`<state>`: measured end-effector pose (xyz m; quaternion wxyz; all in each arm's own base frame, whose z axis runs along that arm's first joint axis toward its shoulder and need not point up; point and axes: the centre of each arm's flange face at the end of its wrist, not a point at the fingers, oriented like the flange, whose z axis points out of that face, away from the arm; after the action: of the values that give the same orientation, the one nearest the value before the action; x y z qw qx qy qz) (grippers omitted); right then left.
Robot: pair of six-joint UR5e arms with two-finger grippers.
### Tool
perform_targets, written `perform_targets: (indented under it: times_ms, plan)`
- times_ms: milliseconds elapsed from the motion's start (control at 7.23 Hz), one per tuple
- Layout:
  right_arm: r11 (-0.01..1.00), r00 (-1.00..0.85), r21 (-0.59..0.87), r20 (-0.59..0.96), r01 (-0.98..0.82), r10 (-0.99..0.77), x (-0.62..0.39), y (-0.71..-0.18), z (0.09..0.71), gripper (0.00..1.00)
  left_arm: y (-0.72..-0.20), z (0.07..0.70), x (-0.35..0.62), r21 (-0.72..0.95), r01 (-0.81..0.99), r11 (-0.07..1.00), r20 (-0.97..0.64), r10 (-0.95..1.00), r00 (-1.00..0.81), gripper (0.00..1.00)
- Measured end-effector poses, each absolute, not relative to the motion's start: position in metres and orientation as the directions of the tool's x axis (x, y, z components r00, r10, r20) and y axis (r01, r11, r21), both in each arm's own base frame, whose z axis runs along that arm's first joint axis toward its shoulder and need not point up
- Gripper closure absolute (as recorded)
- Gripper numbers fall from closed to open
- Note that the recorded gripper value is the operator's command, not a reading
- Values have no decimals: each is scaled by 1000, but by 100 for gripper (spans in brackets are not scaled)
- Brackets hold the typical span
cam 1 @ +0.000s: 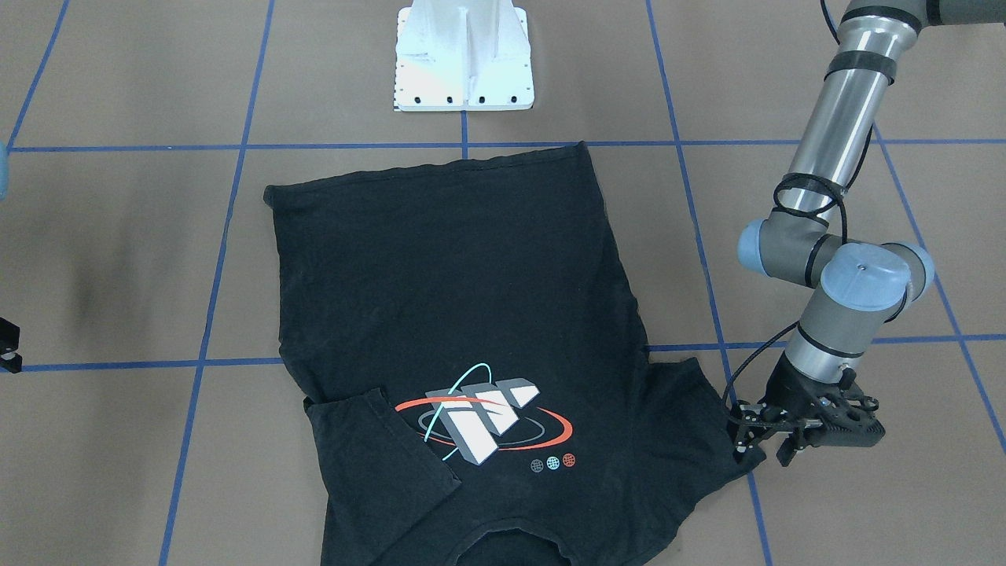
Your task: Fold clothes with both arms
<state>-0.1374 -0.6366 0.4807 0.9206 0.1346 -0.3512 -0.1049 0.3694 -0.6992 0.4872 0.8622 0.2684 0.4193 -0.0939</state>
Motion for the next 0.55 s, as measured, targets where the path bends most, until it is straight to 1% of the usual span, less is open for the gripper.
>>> perform_targets:
  times_ms: [276,553]
  plan:
    - [941,731,323,619,97,-287,-138,-638,478,2,-698,494,372,397,377,836,-759,68,648,41]
    - [942,732,323,619,95,-286,-138,-638,478,2,-697,497,374,411,364,836,-748,80,659,53]
